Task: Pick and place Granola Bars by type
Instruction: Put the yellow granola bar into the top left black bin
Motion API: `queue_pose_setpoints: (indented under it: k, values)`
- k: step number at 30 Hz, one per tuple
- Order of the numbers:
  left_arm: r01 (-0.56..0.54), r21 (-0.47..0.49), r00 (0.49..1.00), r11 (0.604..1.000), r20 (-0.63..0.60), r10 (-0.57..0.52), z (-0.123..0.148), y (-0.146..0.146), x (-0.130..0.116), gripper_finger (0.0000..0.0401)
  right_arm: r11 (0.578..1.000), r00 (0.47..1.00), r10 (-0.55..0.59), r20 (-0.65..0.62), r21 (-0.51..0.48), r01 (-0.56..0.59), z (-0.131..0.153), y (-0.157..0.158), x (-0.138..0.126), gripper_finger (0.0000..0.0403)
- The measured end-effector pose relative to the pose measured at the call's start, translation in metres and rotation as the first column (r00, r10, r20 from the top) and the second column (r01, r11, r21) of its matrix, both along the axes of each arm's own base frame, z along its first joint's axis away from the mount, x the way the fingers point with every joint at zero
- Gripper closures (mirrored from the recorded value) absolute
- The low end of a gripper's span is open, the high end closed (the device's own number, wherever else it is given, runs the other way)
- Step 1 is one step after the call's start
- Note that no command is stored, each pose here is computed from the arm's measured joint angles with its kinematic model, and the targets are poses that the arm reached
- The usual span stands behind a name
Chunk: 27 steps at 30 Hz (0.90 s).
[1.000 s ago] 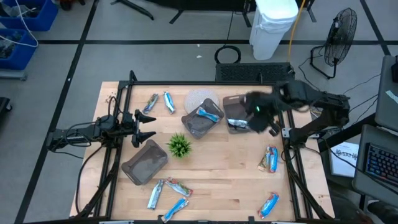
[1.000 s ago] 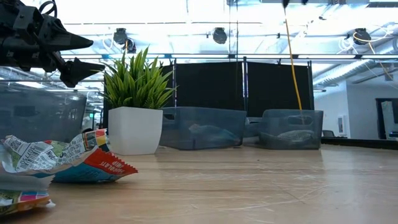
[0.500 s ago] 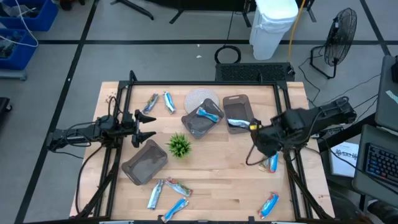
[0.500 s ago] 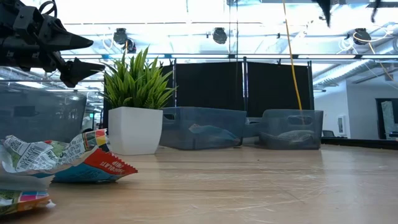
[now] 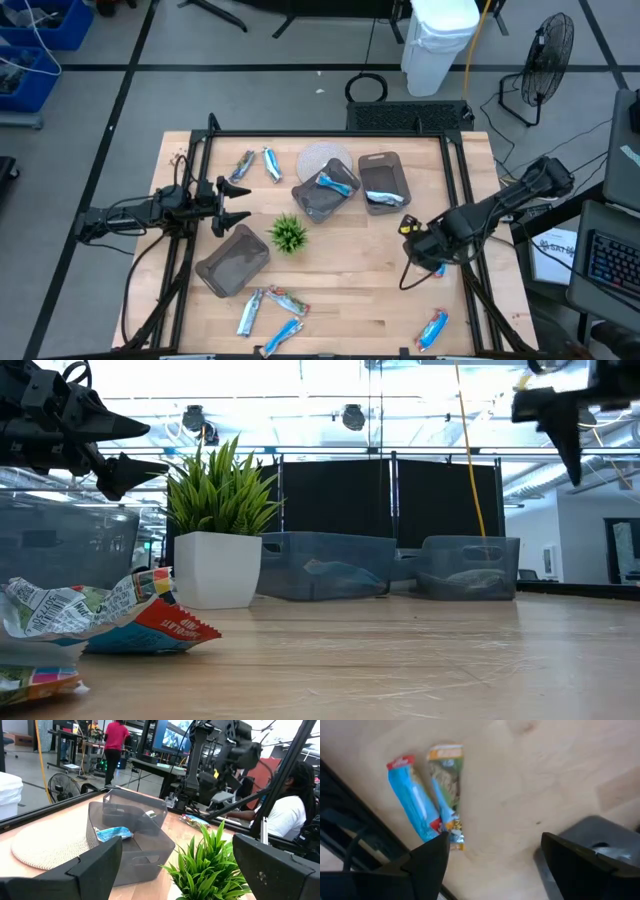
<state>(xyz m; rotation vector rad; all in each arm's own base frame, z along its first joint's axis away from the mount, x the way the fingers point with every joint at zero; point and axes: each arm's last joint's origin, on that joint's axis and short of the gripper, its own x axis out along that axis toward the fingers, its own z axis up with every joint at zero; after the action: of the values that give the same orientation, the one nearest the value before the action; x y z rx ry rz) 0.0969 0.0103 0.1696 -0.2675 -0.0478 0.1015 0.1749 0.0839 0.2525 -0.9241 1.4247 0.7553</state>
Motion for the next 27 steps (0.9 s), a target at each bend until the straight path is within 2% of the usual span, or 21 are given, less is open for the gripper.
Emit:
queue_pose_setpoints:
  k: [7, 17, 27]
  values:
    - [0.000, 0.000, 1.000, 1.000, 0.000, 0.000, 0.000, 0.000, 0.000, 0.0022, 1.000, 1.000, -0.002, 0.009, 0.008, 0.002, -0.029, 0.010, -0.007, 0.0096]
    - [0.000, 0.000, 1.000, 1.000, 0.000, 0.000, 0.000, 0.000, 0.000, 0.0022, 0.998, 1.000, 0.001, -0.022, 0.070, 0.000, -0.071, 0.021, -0.017, 0.0096]
    - [0.000, 0.000, 1.000, 1.000, 0.000, 0.000, 0.000, 0.000, 0.000, 0.0022, 0.998, 0.998, -0.029, -0.064, 0.052, 0.032, -0.093, 0.014, -0.028, 0.0107]
